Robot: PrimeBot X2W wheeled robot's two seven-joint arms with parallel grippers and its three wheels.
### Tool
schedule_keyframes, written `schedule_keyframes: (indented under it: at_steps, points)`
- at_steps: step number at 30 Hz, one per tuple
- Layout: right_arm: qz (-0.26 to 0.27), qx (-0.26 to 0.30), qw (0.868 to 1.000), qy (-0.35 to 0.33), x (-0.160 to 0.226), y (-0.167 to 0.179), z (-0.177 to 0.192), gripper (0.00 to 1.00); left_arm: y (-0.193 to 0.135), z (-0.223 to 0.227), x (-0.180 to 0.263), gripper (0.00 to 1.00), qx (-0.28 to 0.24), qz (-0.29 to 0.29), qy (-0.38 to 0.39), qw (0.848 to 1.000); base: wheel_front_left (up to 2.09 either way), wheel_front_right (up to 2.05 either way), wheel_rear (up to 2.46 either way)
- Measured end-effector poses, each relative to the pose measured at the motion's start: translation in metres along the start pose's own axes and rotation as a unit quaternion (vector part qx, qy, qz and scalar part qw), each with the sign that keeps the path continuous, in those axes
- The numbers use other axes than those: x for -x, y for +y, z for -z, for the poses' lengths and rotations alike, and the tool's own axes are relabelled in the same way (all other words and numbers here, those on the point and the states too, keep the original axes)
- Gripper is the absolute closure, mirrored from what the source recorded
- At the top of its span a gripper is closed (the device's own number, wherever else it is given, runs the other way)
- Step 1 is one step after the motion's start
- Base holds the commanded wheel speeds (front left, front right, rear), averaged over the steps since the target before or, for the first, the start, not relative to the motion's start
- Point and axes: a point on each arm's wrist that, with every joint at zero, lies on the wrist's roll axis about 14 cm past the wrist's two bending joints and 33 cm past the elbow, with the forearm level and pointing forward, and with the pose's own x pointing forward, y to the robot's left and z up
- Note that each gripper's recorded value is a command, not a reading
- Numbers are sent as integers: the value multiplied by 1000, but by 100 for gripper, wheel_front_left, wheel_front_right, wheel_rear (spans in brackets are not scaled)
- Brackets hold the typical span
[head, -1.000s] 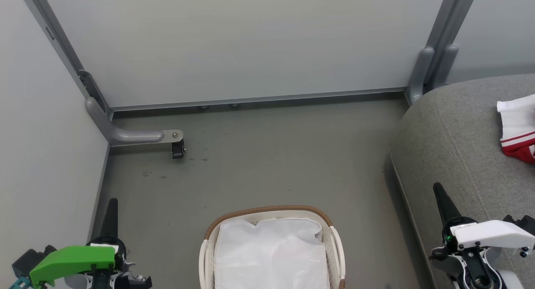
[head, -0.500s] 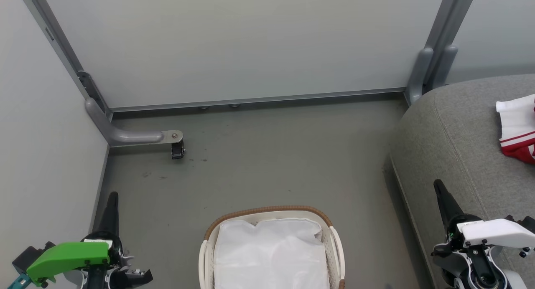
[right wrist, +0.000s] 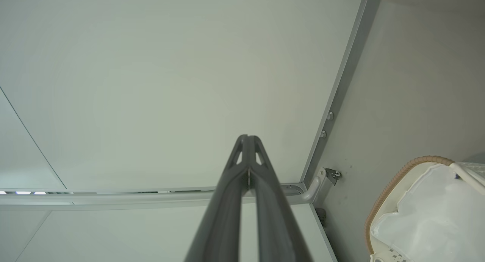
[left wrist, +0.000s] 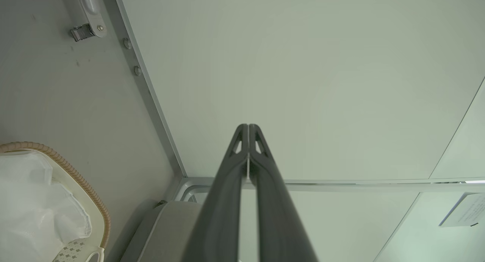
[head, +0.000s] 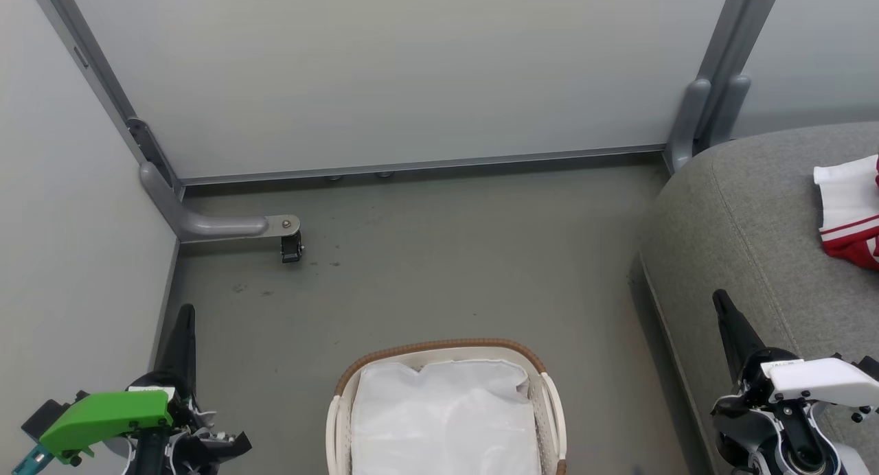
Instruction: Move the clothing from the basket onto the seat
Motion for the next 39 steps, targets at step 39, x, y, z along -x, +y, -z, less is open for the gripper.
schedule_keyframes:
  at_steps: [39]
  points:
    - [-6, -17, 1000, 1, 0, 3, 0, 100, -5, 1, -2, 100, 16, 10, 2, 1000, 0, 0, 0]
